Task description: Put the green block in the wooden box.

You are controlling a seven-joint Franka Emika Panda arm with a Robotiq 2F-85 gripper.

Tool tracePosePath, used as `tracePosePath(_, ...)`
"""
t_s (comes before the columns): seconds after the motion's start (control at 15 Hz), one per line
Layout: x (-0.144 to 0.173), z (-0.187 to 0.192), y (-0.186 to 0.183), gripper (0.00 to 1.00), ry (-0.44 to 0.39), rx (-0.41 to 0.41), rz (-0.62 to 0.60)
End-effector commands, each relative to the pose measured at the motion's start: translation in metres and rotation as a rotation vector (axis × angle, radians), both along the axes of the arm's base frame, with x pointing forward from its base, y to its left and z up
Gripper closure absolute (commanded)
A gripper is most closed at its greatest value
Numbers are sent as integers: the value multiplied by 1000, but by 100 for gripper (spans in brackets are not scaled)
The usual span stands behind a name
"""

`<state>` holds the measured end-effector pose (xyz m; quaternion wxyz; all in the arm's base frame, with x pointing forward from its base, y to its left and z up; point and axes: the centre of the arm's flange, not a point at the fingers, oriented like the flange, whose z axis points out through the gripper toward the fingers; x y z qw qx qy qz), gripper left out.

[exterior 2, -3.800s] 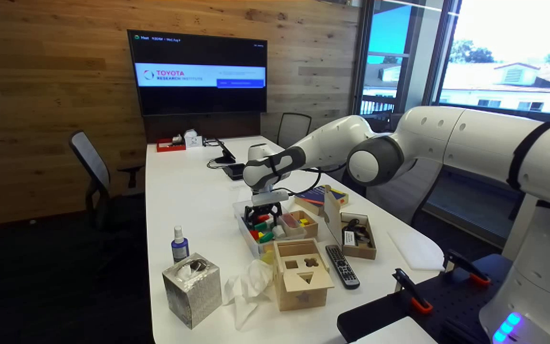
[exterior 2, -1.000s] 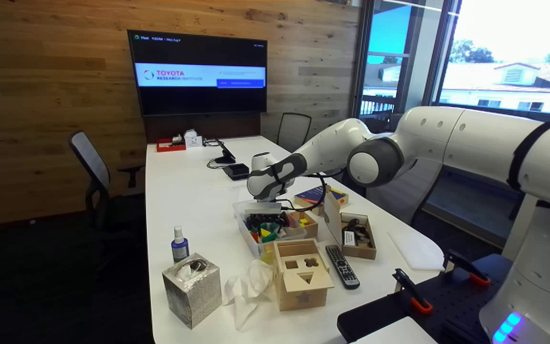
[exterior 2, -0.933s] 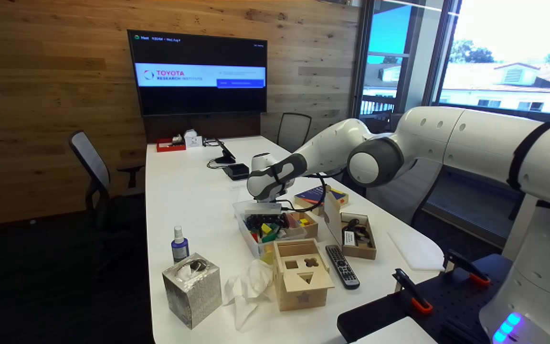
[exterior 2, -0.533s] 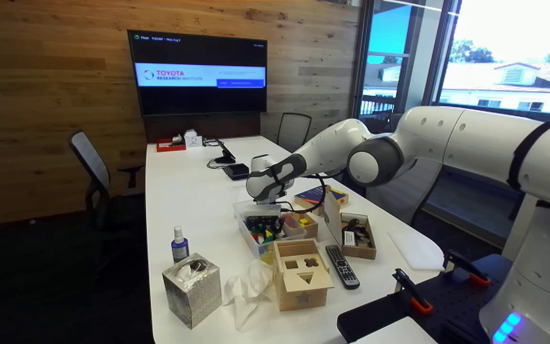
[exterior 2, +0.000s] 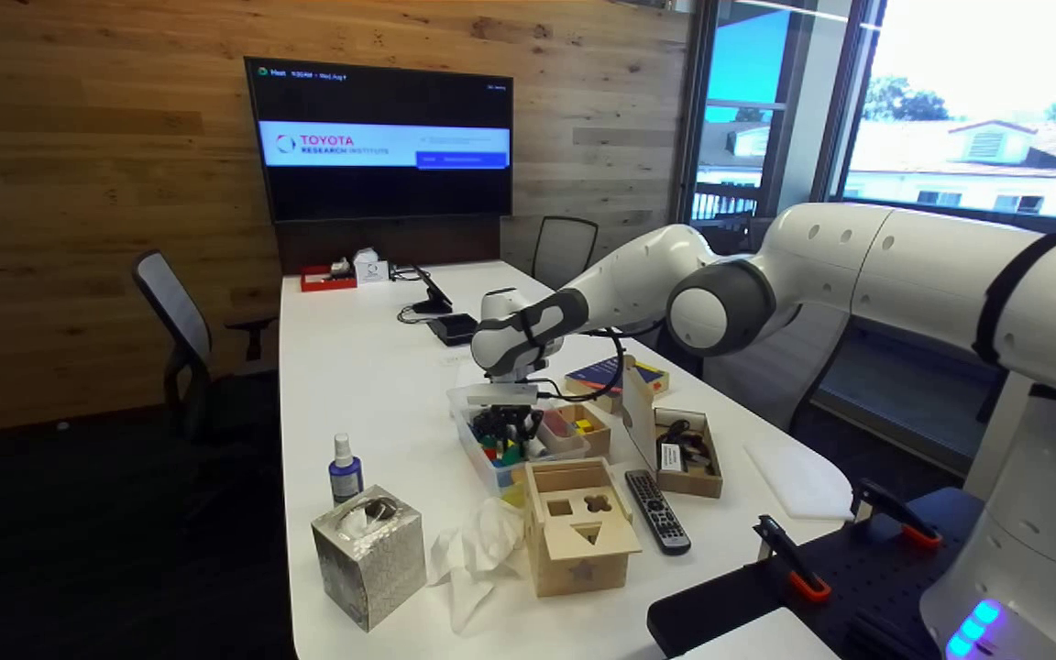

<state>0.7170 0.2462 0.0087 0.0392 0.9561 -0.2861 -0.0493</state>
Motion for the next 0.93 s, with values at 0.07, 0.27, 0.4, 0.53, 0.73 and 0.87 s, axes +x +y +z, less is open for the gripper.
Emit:
tracePosePath(0.07,53,32,12,91,-23,63,33)
tracePosePath(0.27,56,61,0,91,-55,69,33)
tracePosePath(0.4,56,79,-14,91,-79,56,4)
tracePosePath(0.53,57,93,-30,91,-104,45,-25)
tracePosePath(0.73,62,105,-55,91,-145,30,-70)
tracePosePath(0.87,63,111,-72,91,-166,-1,-110)
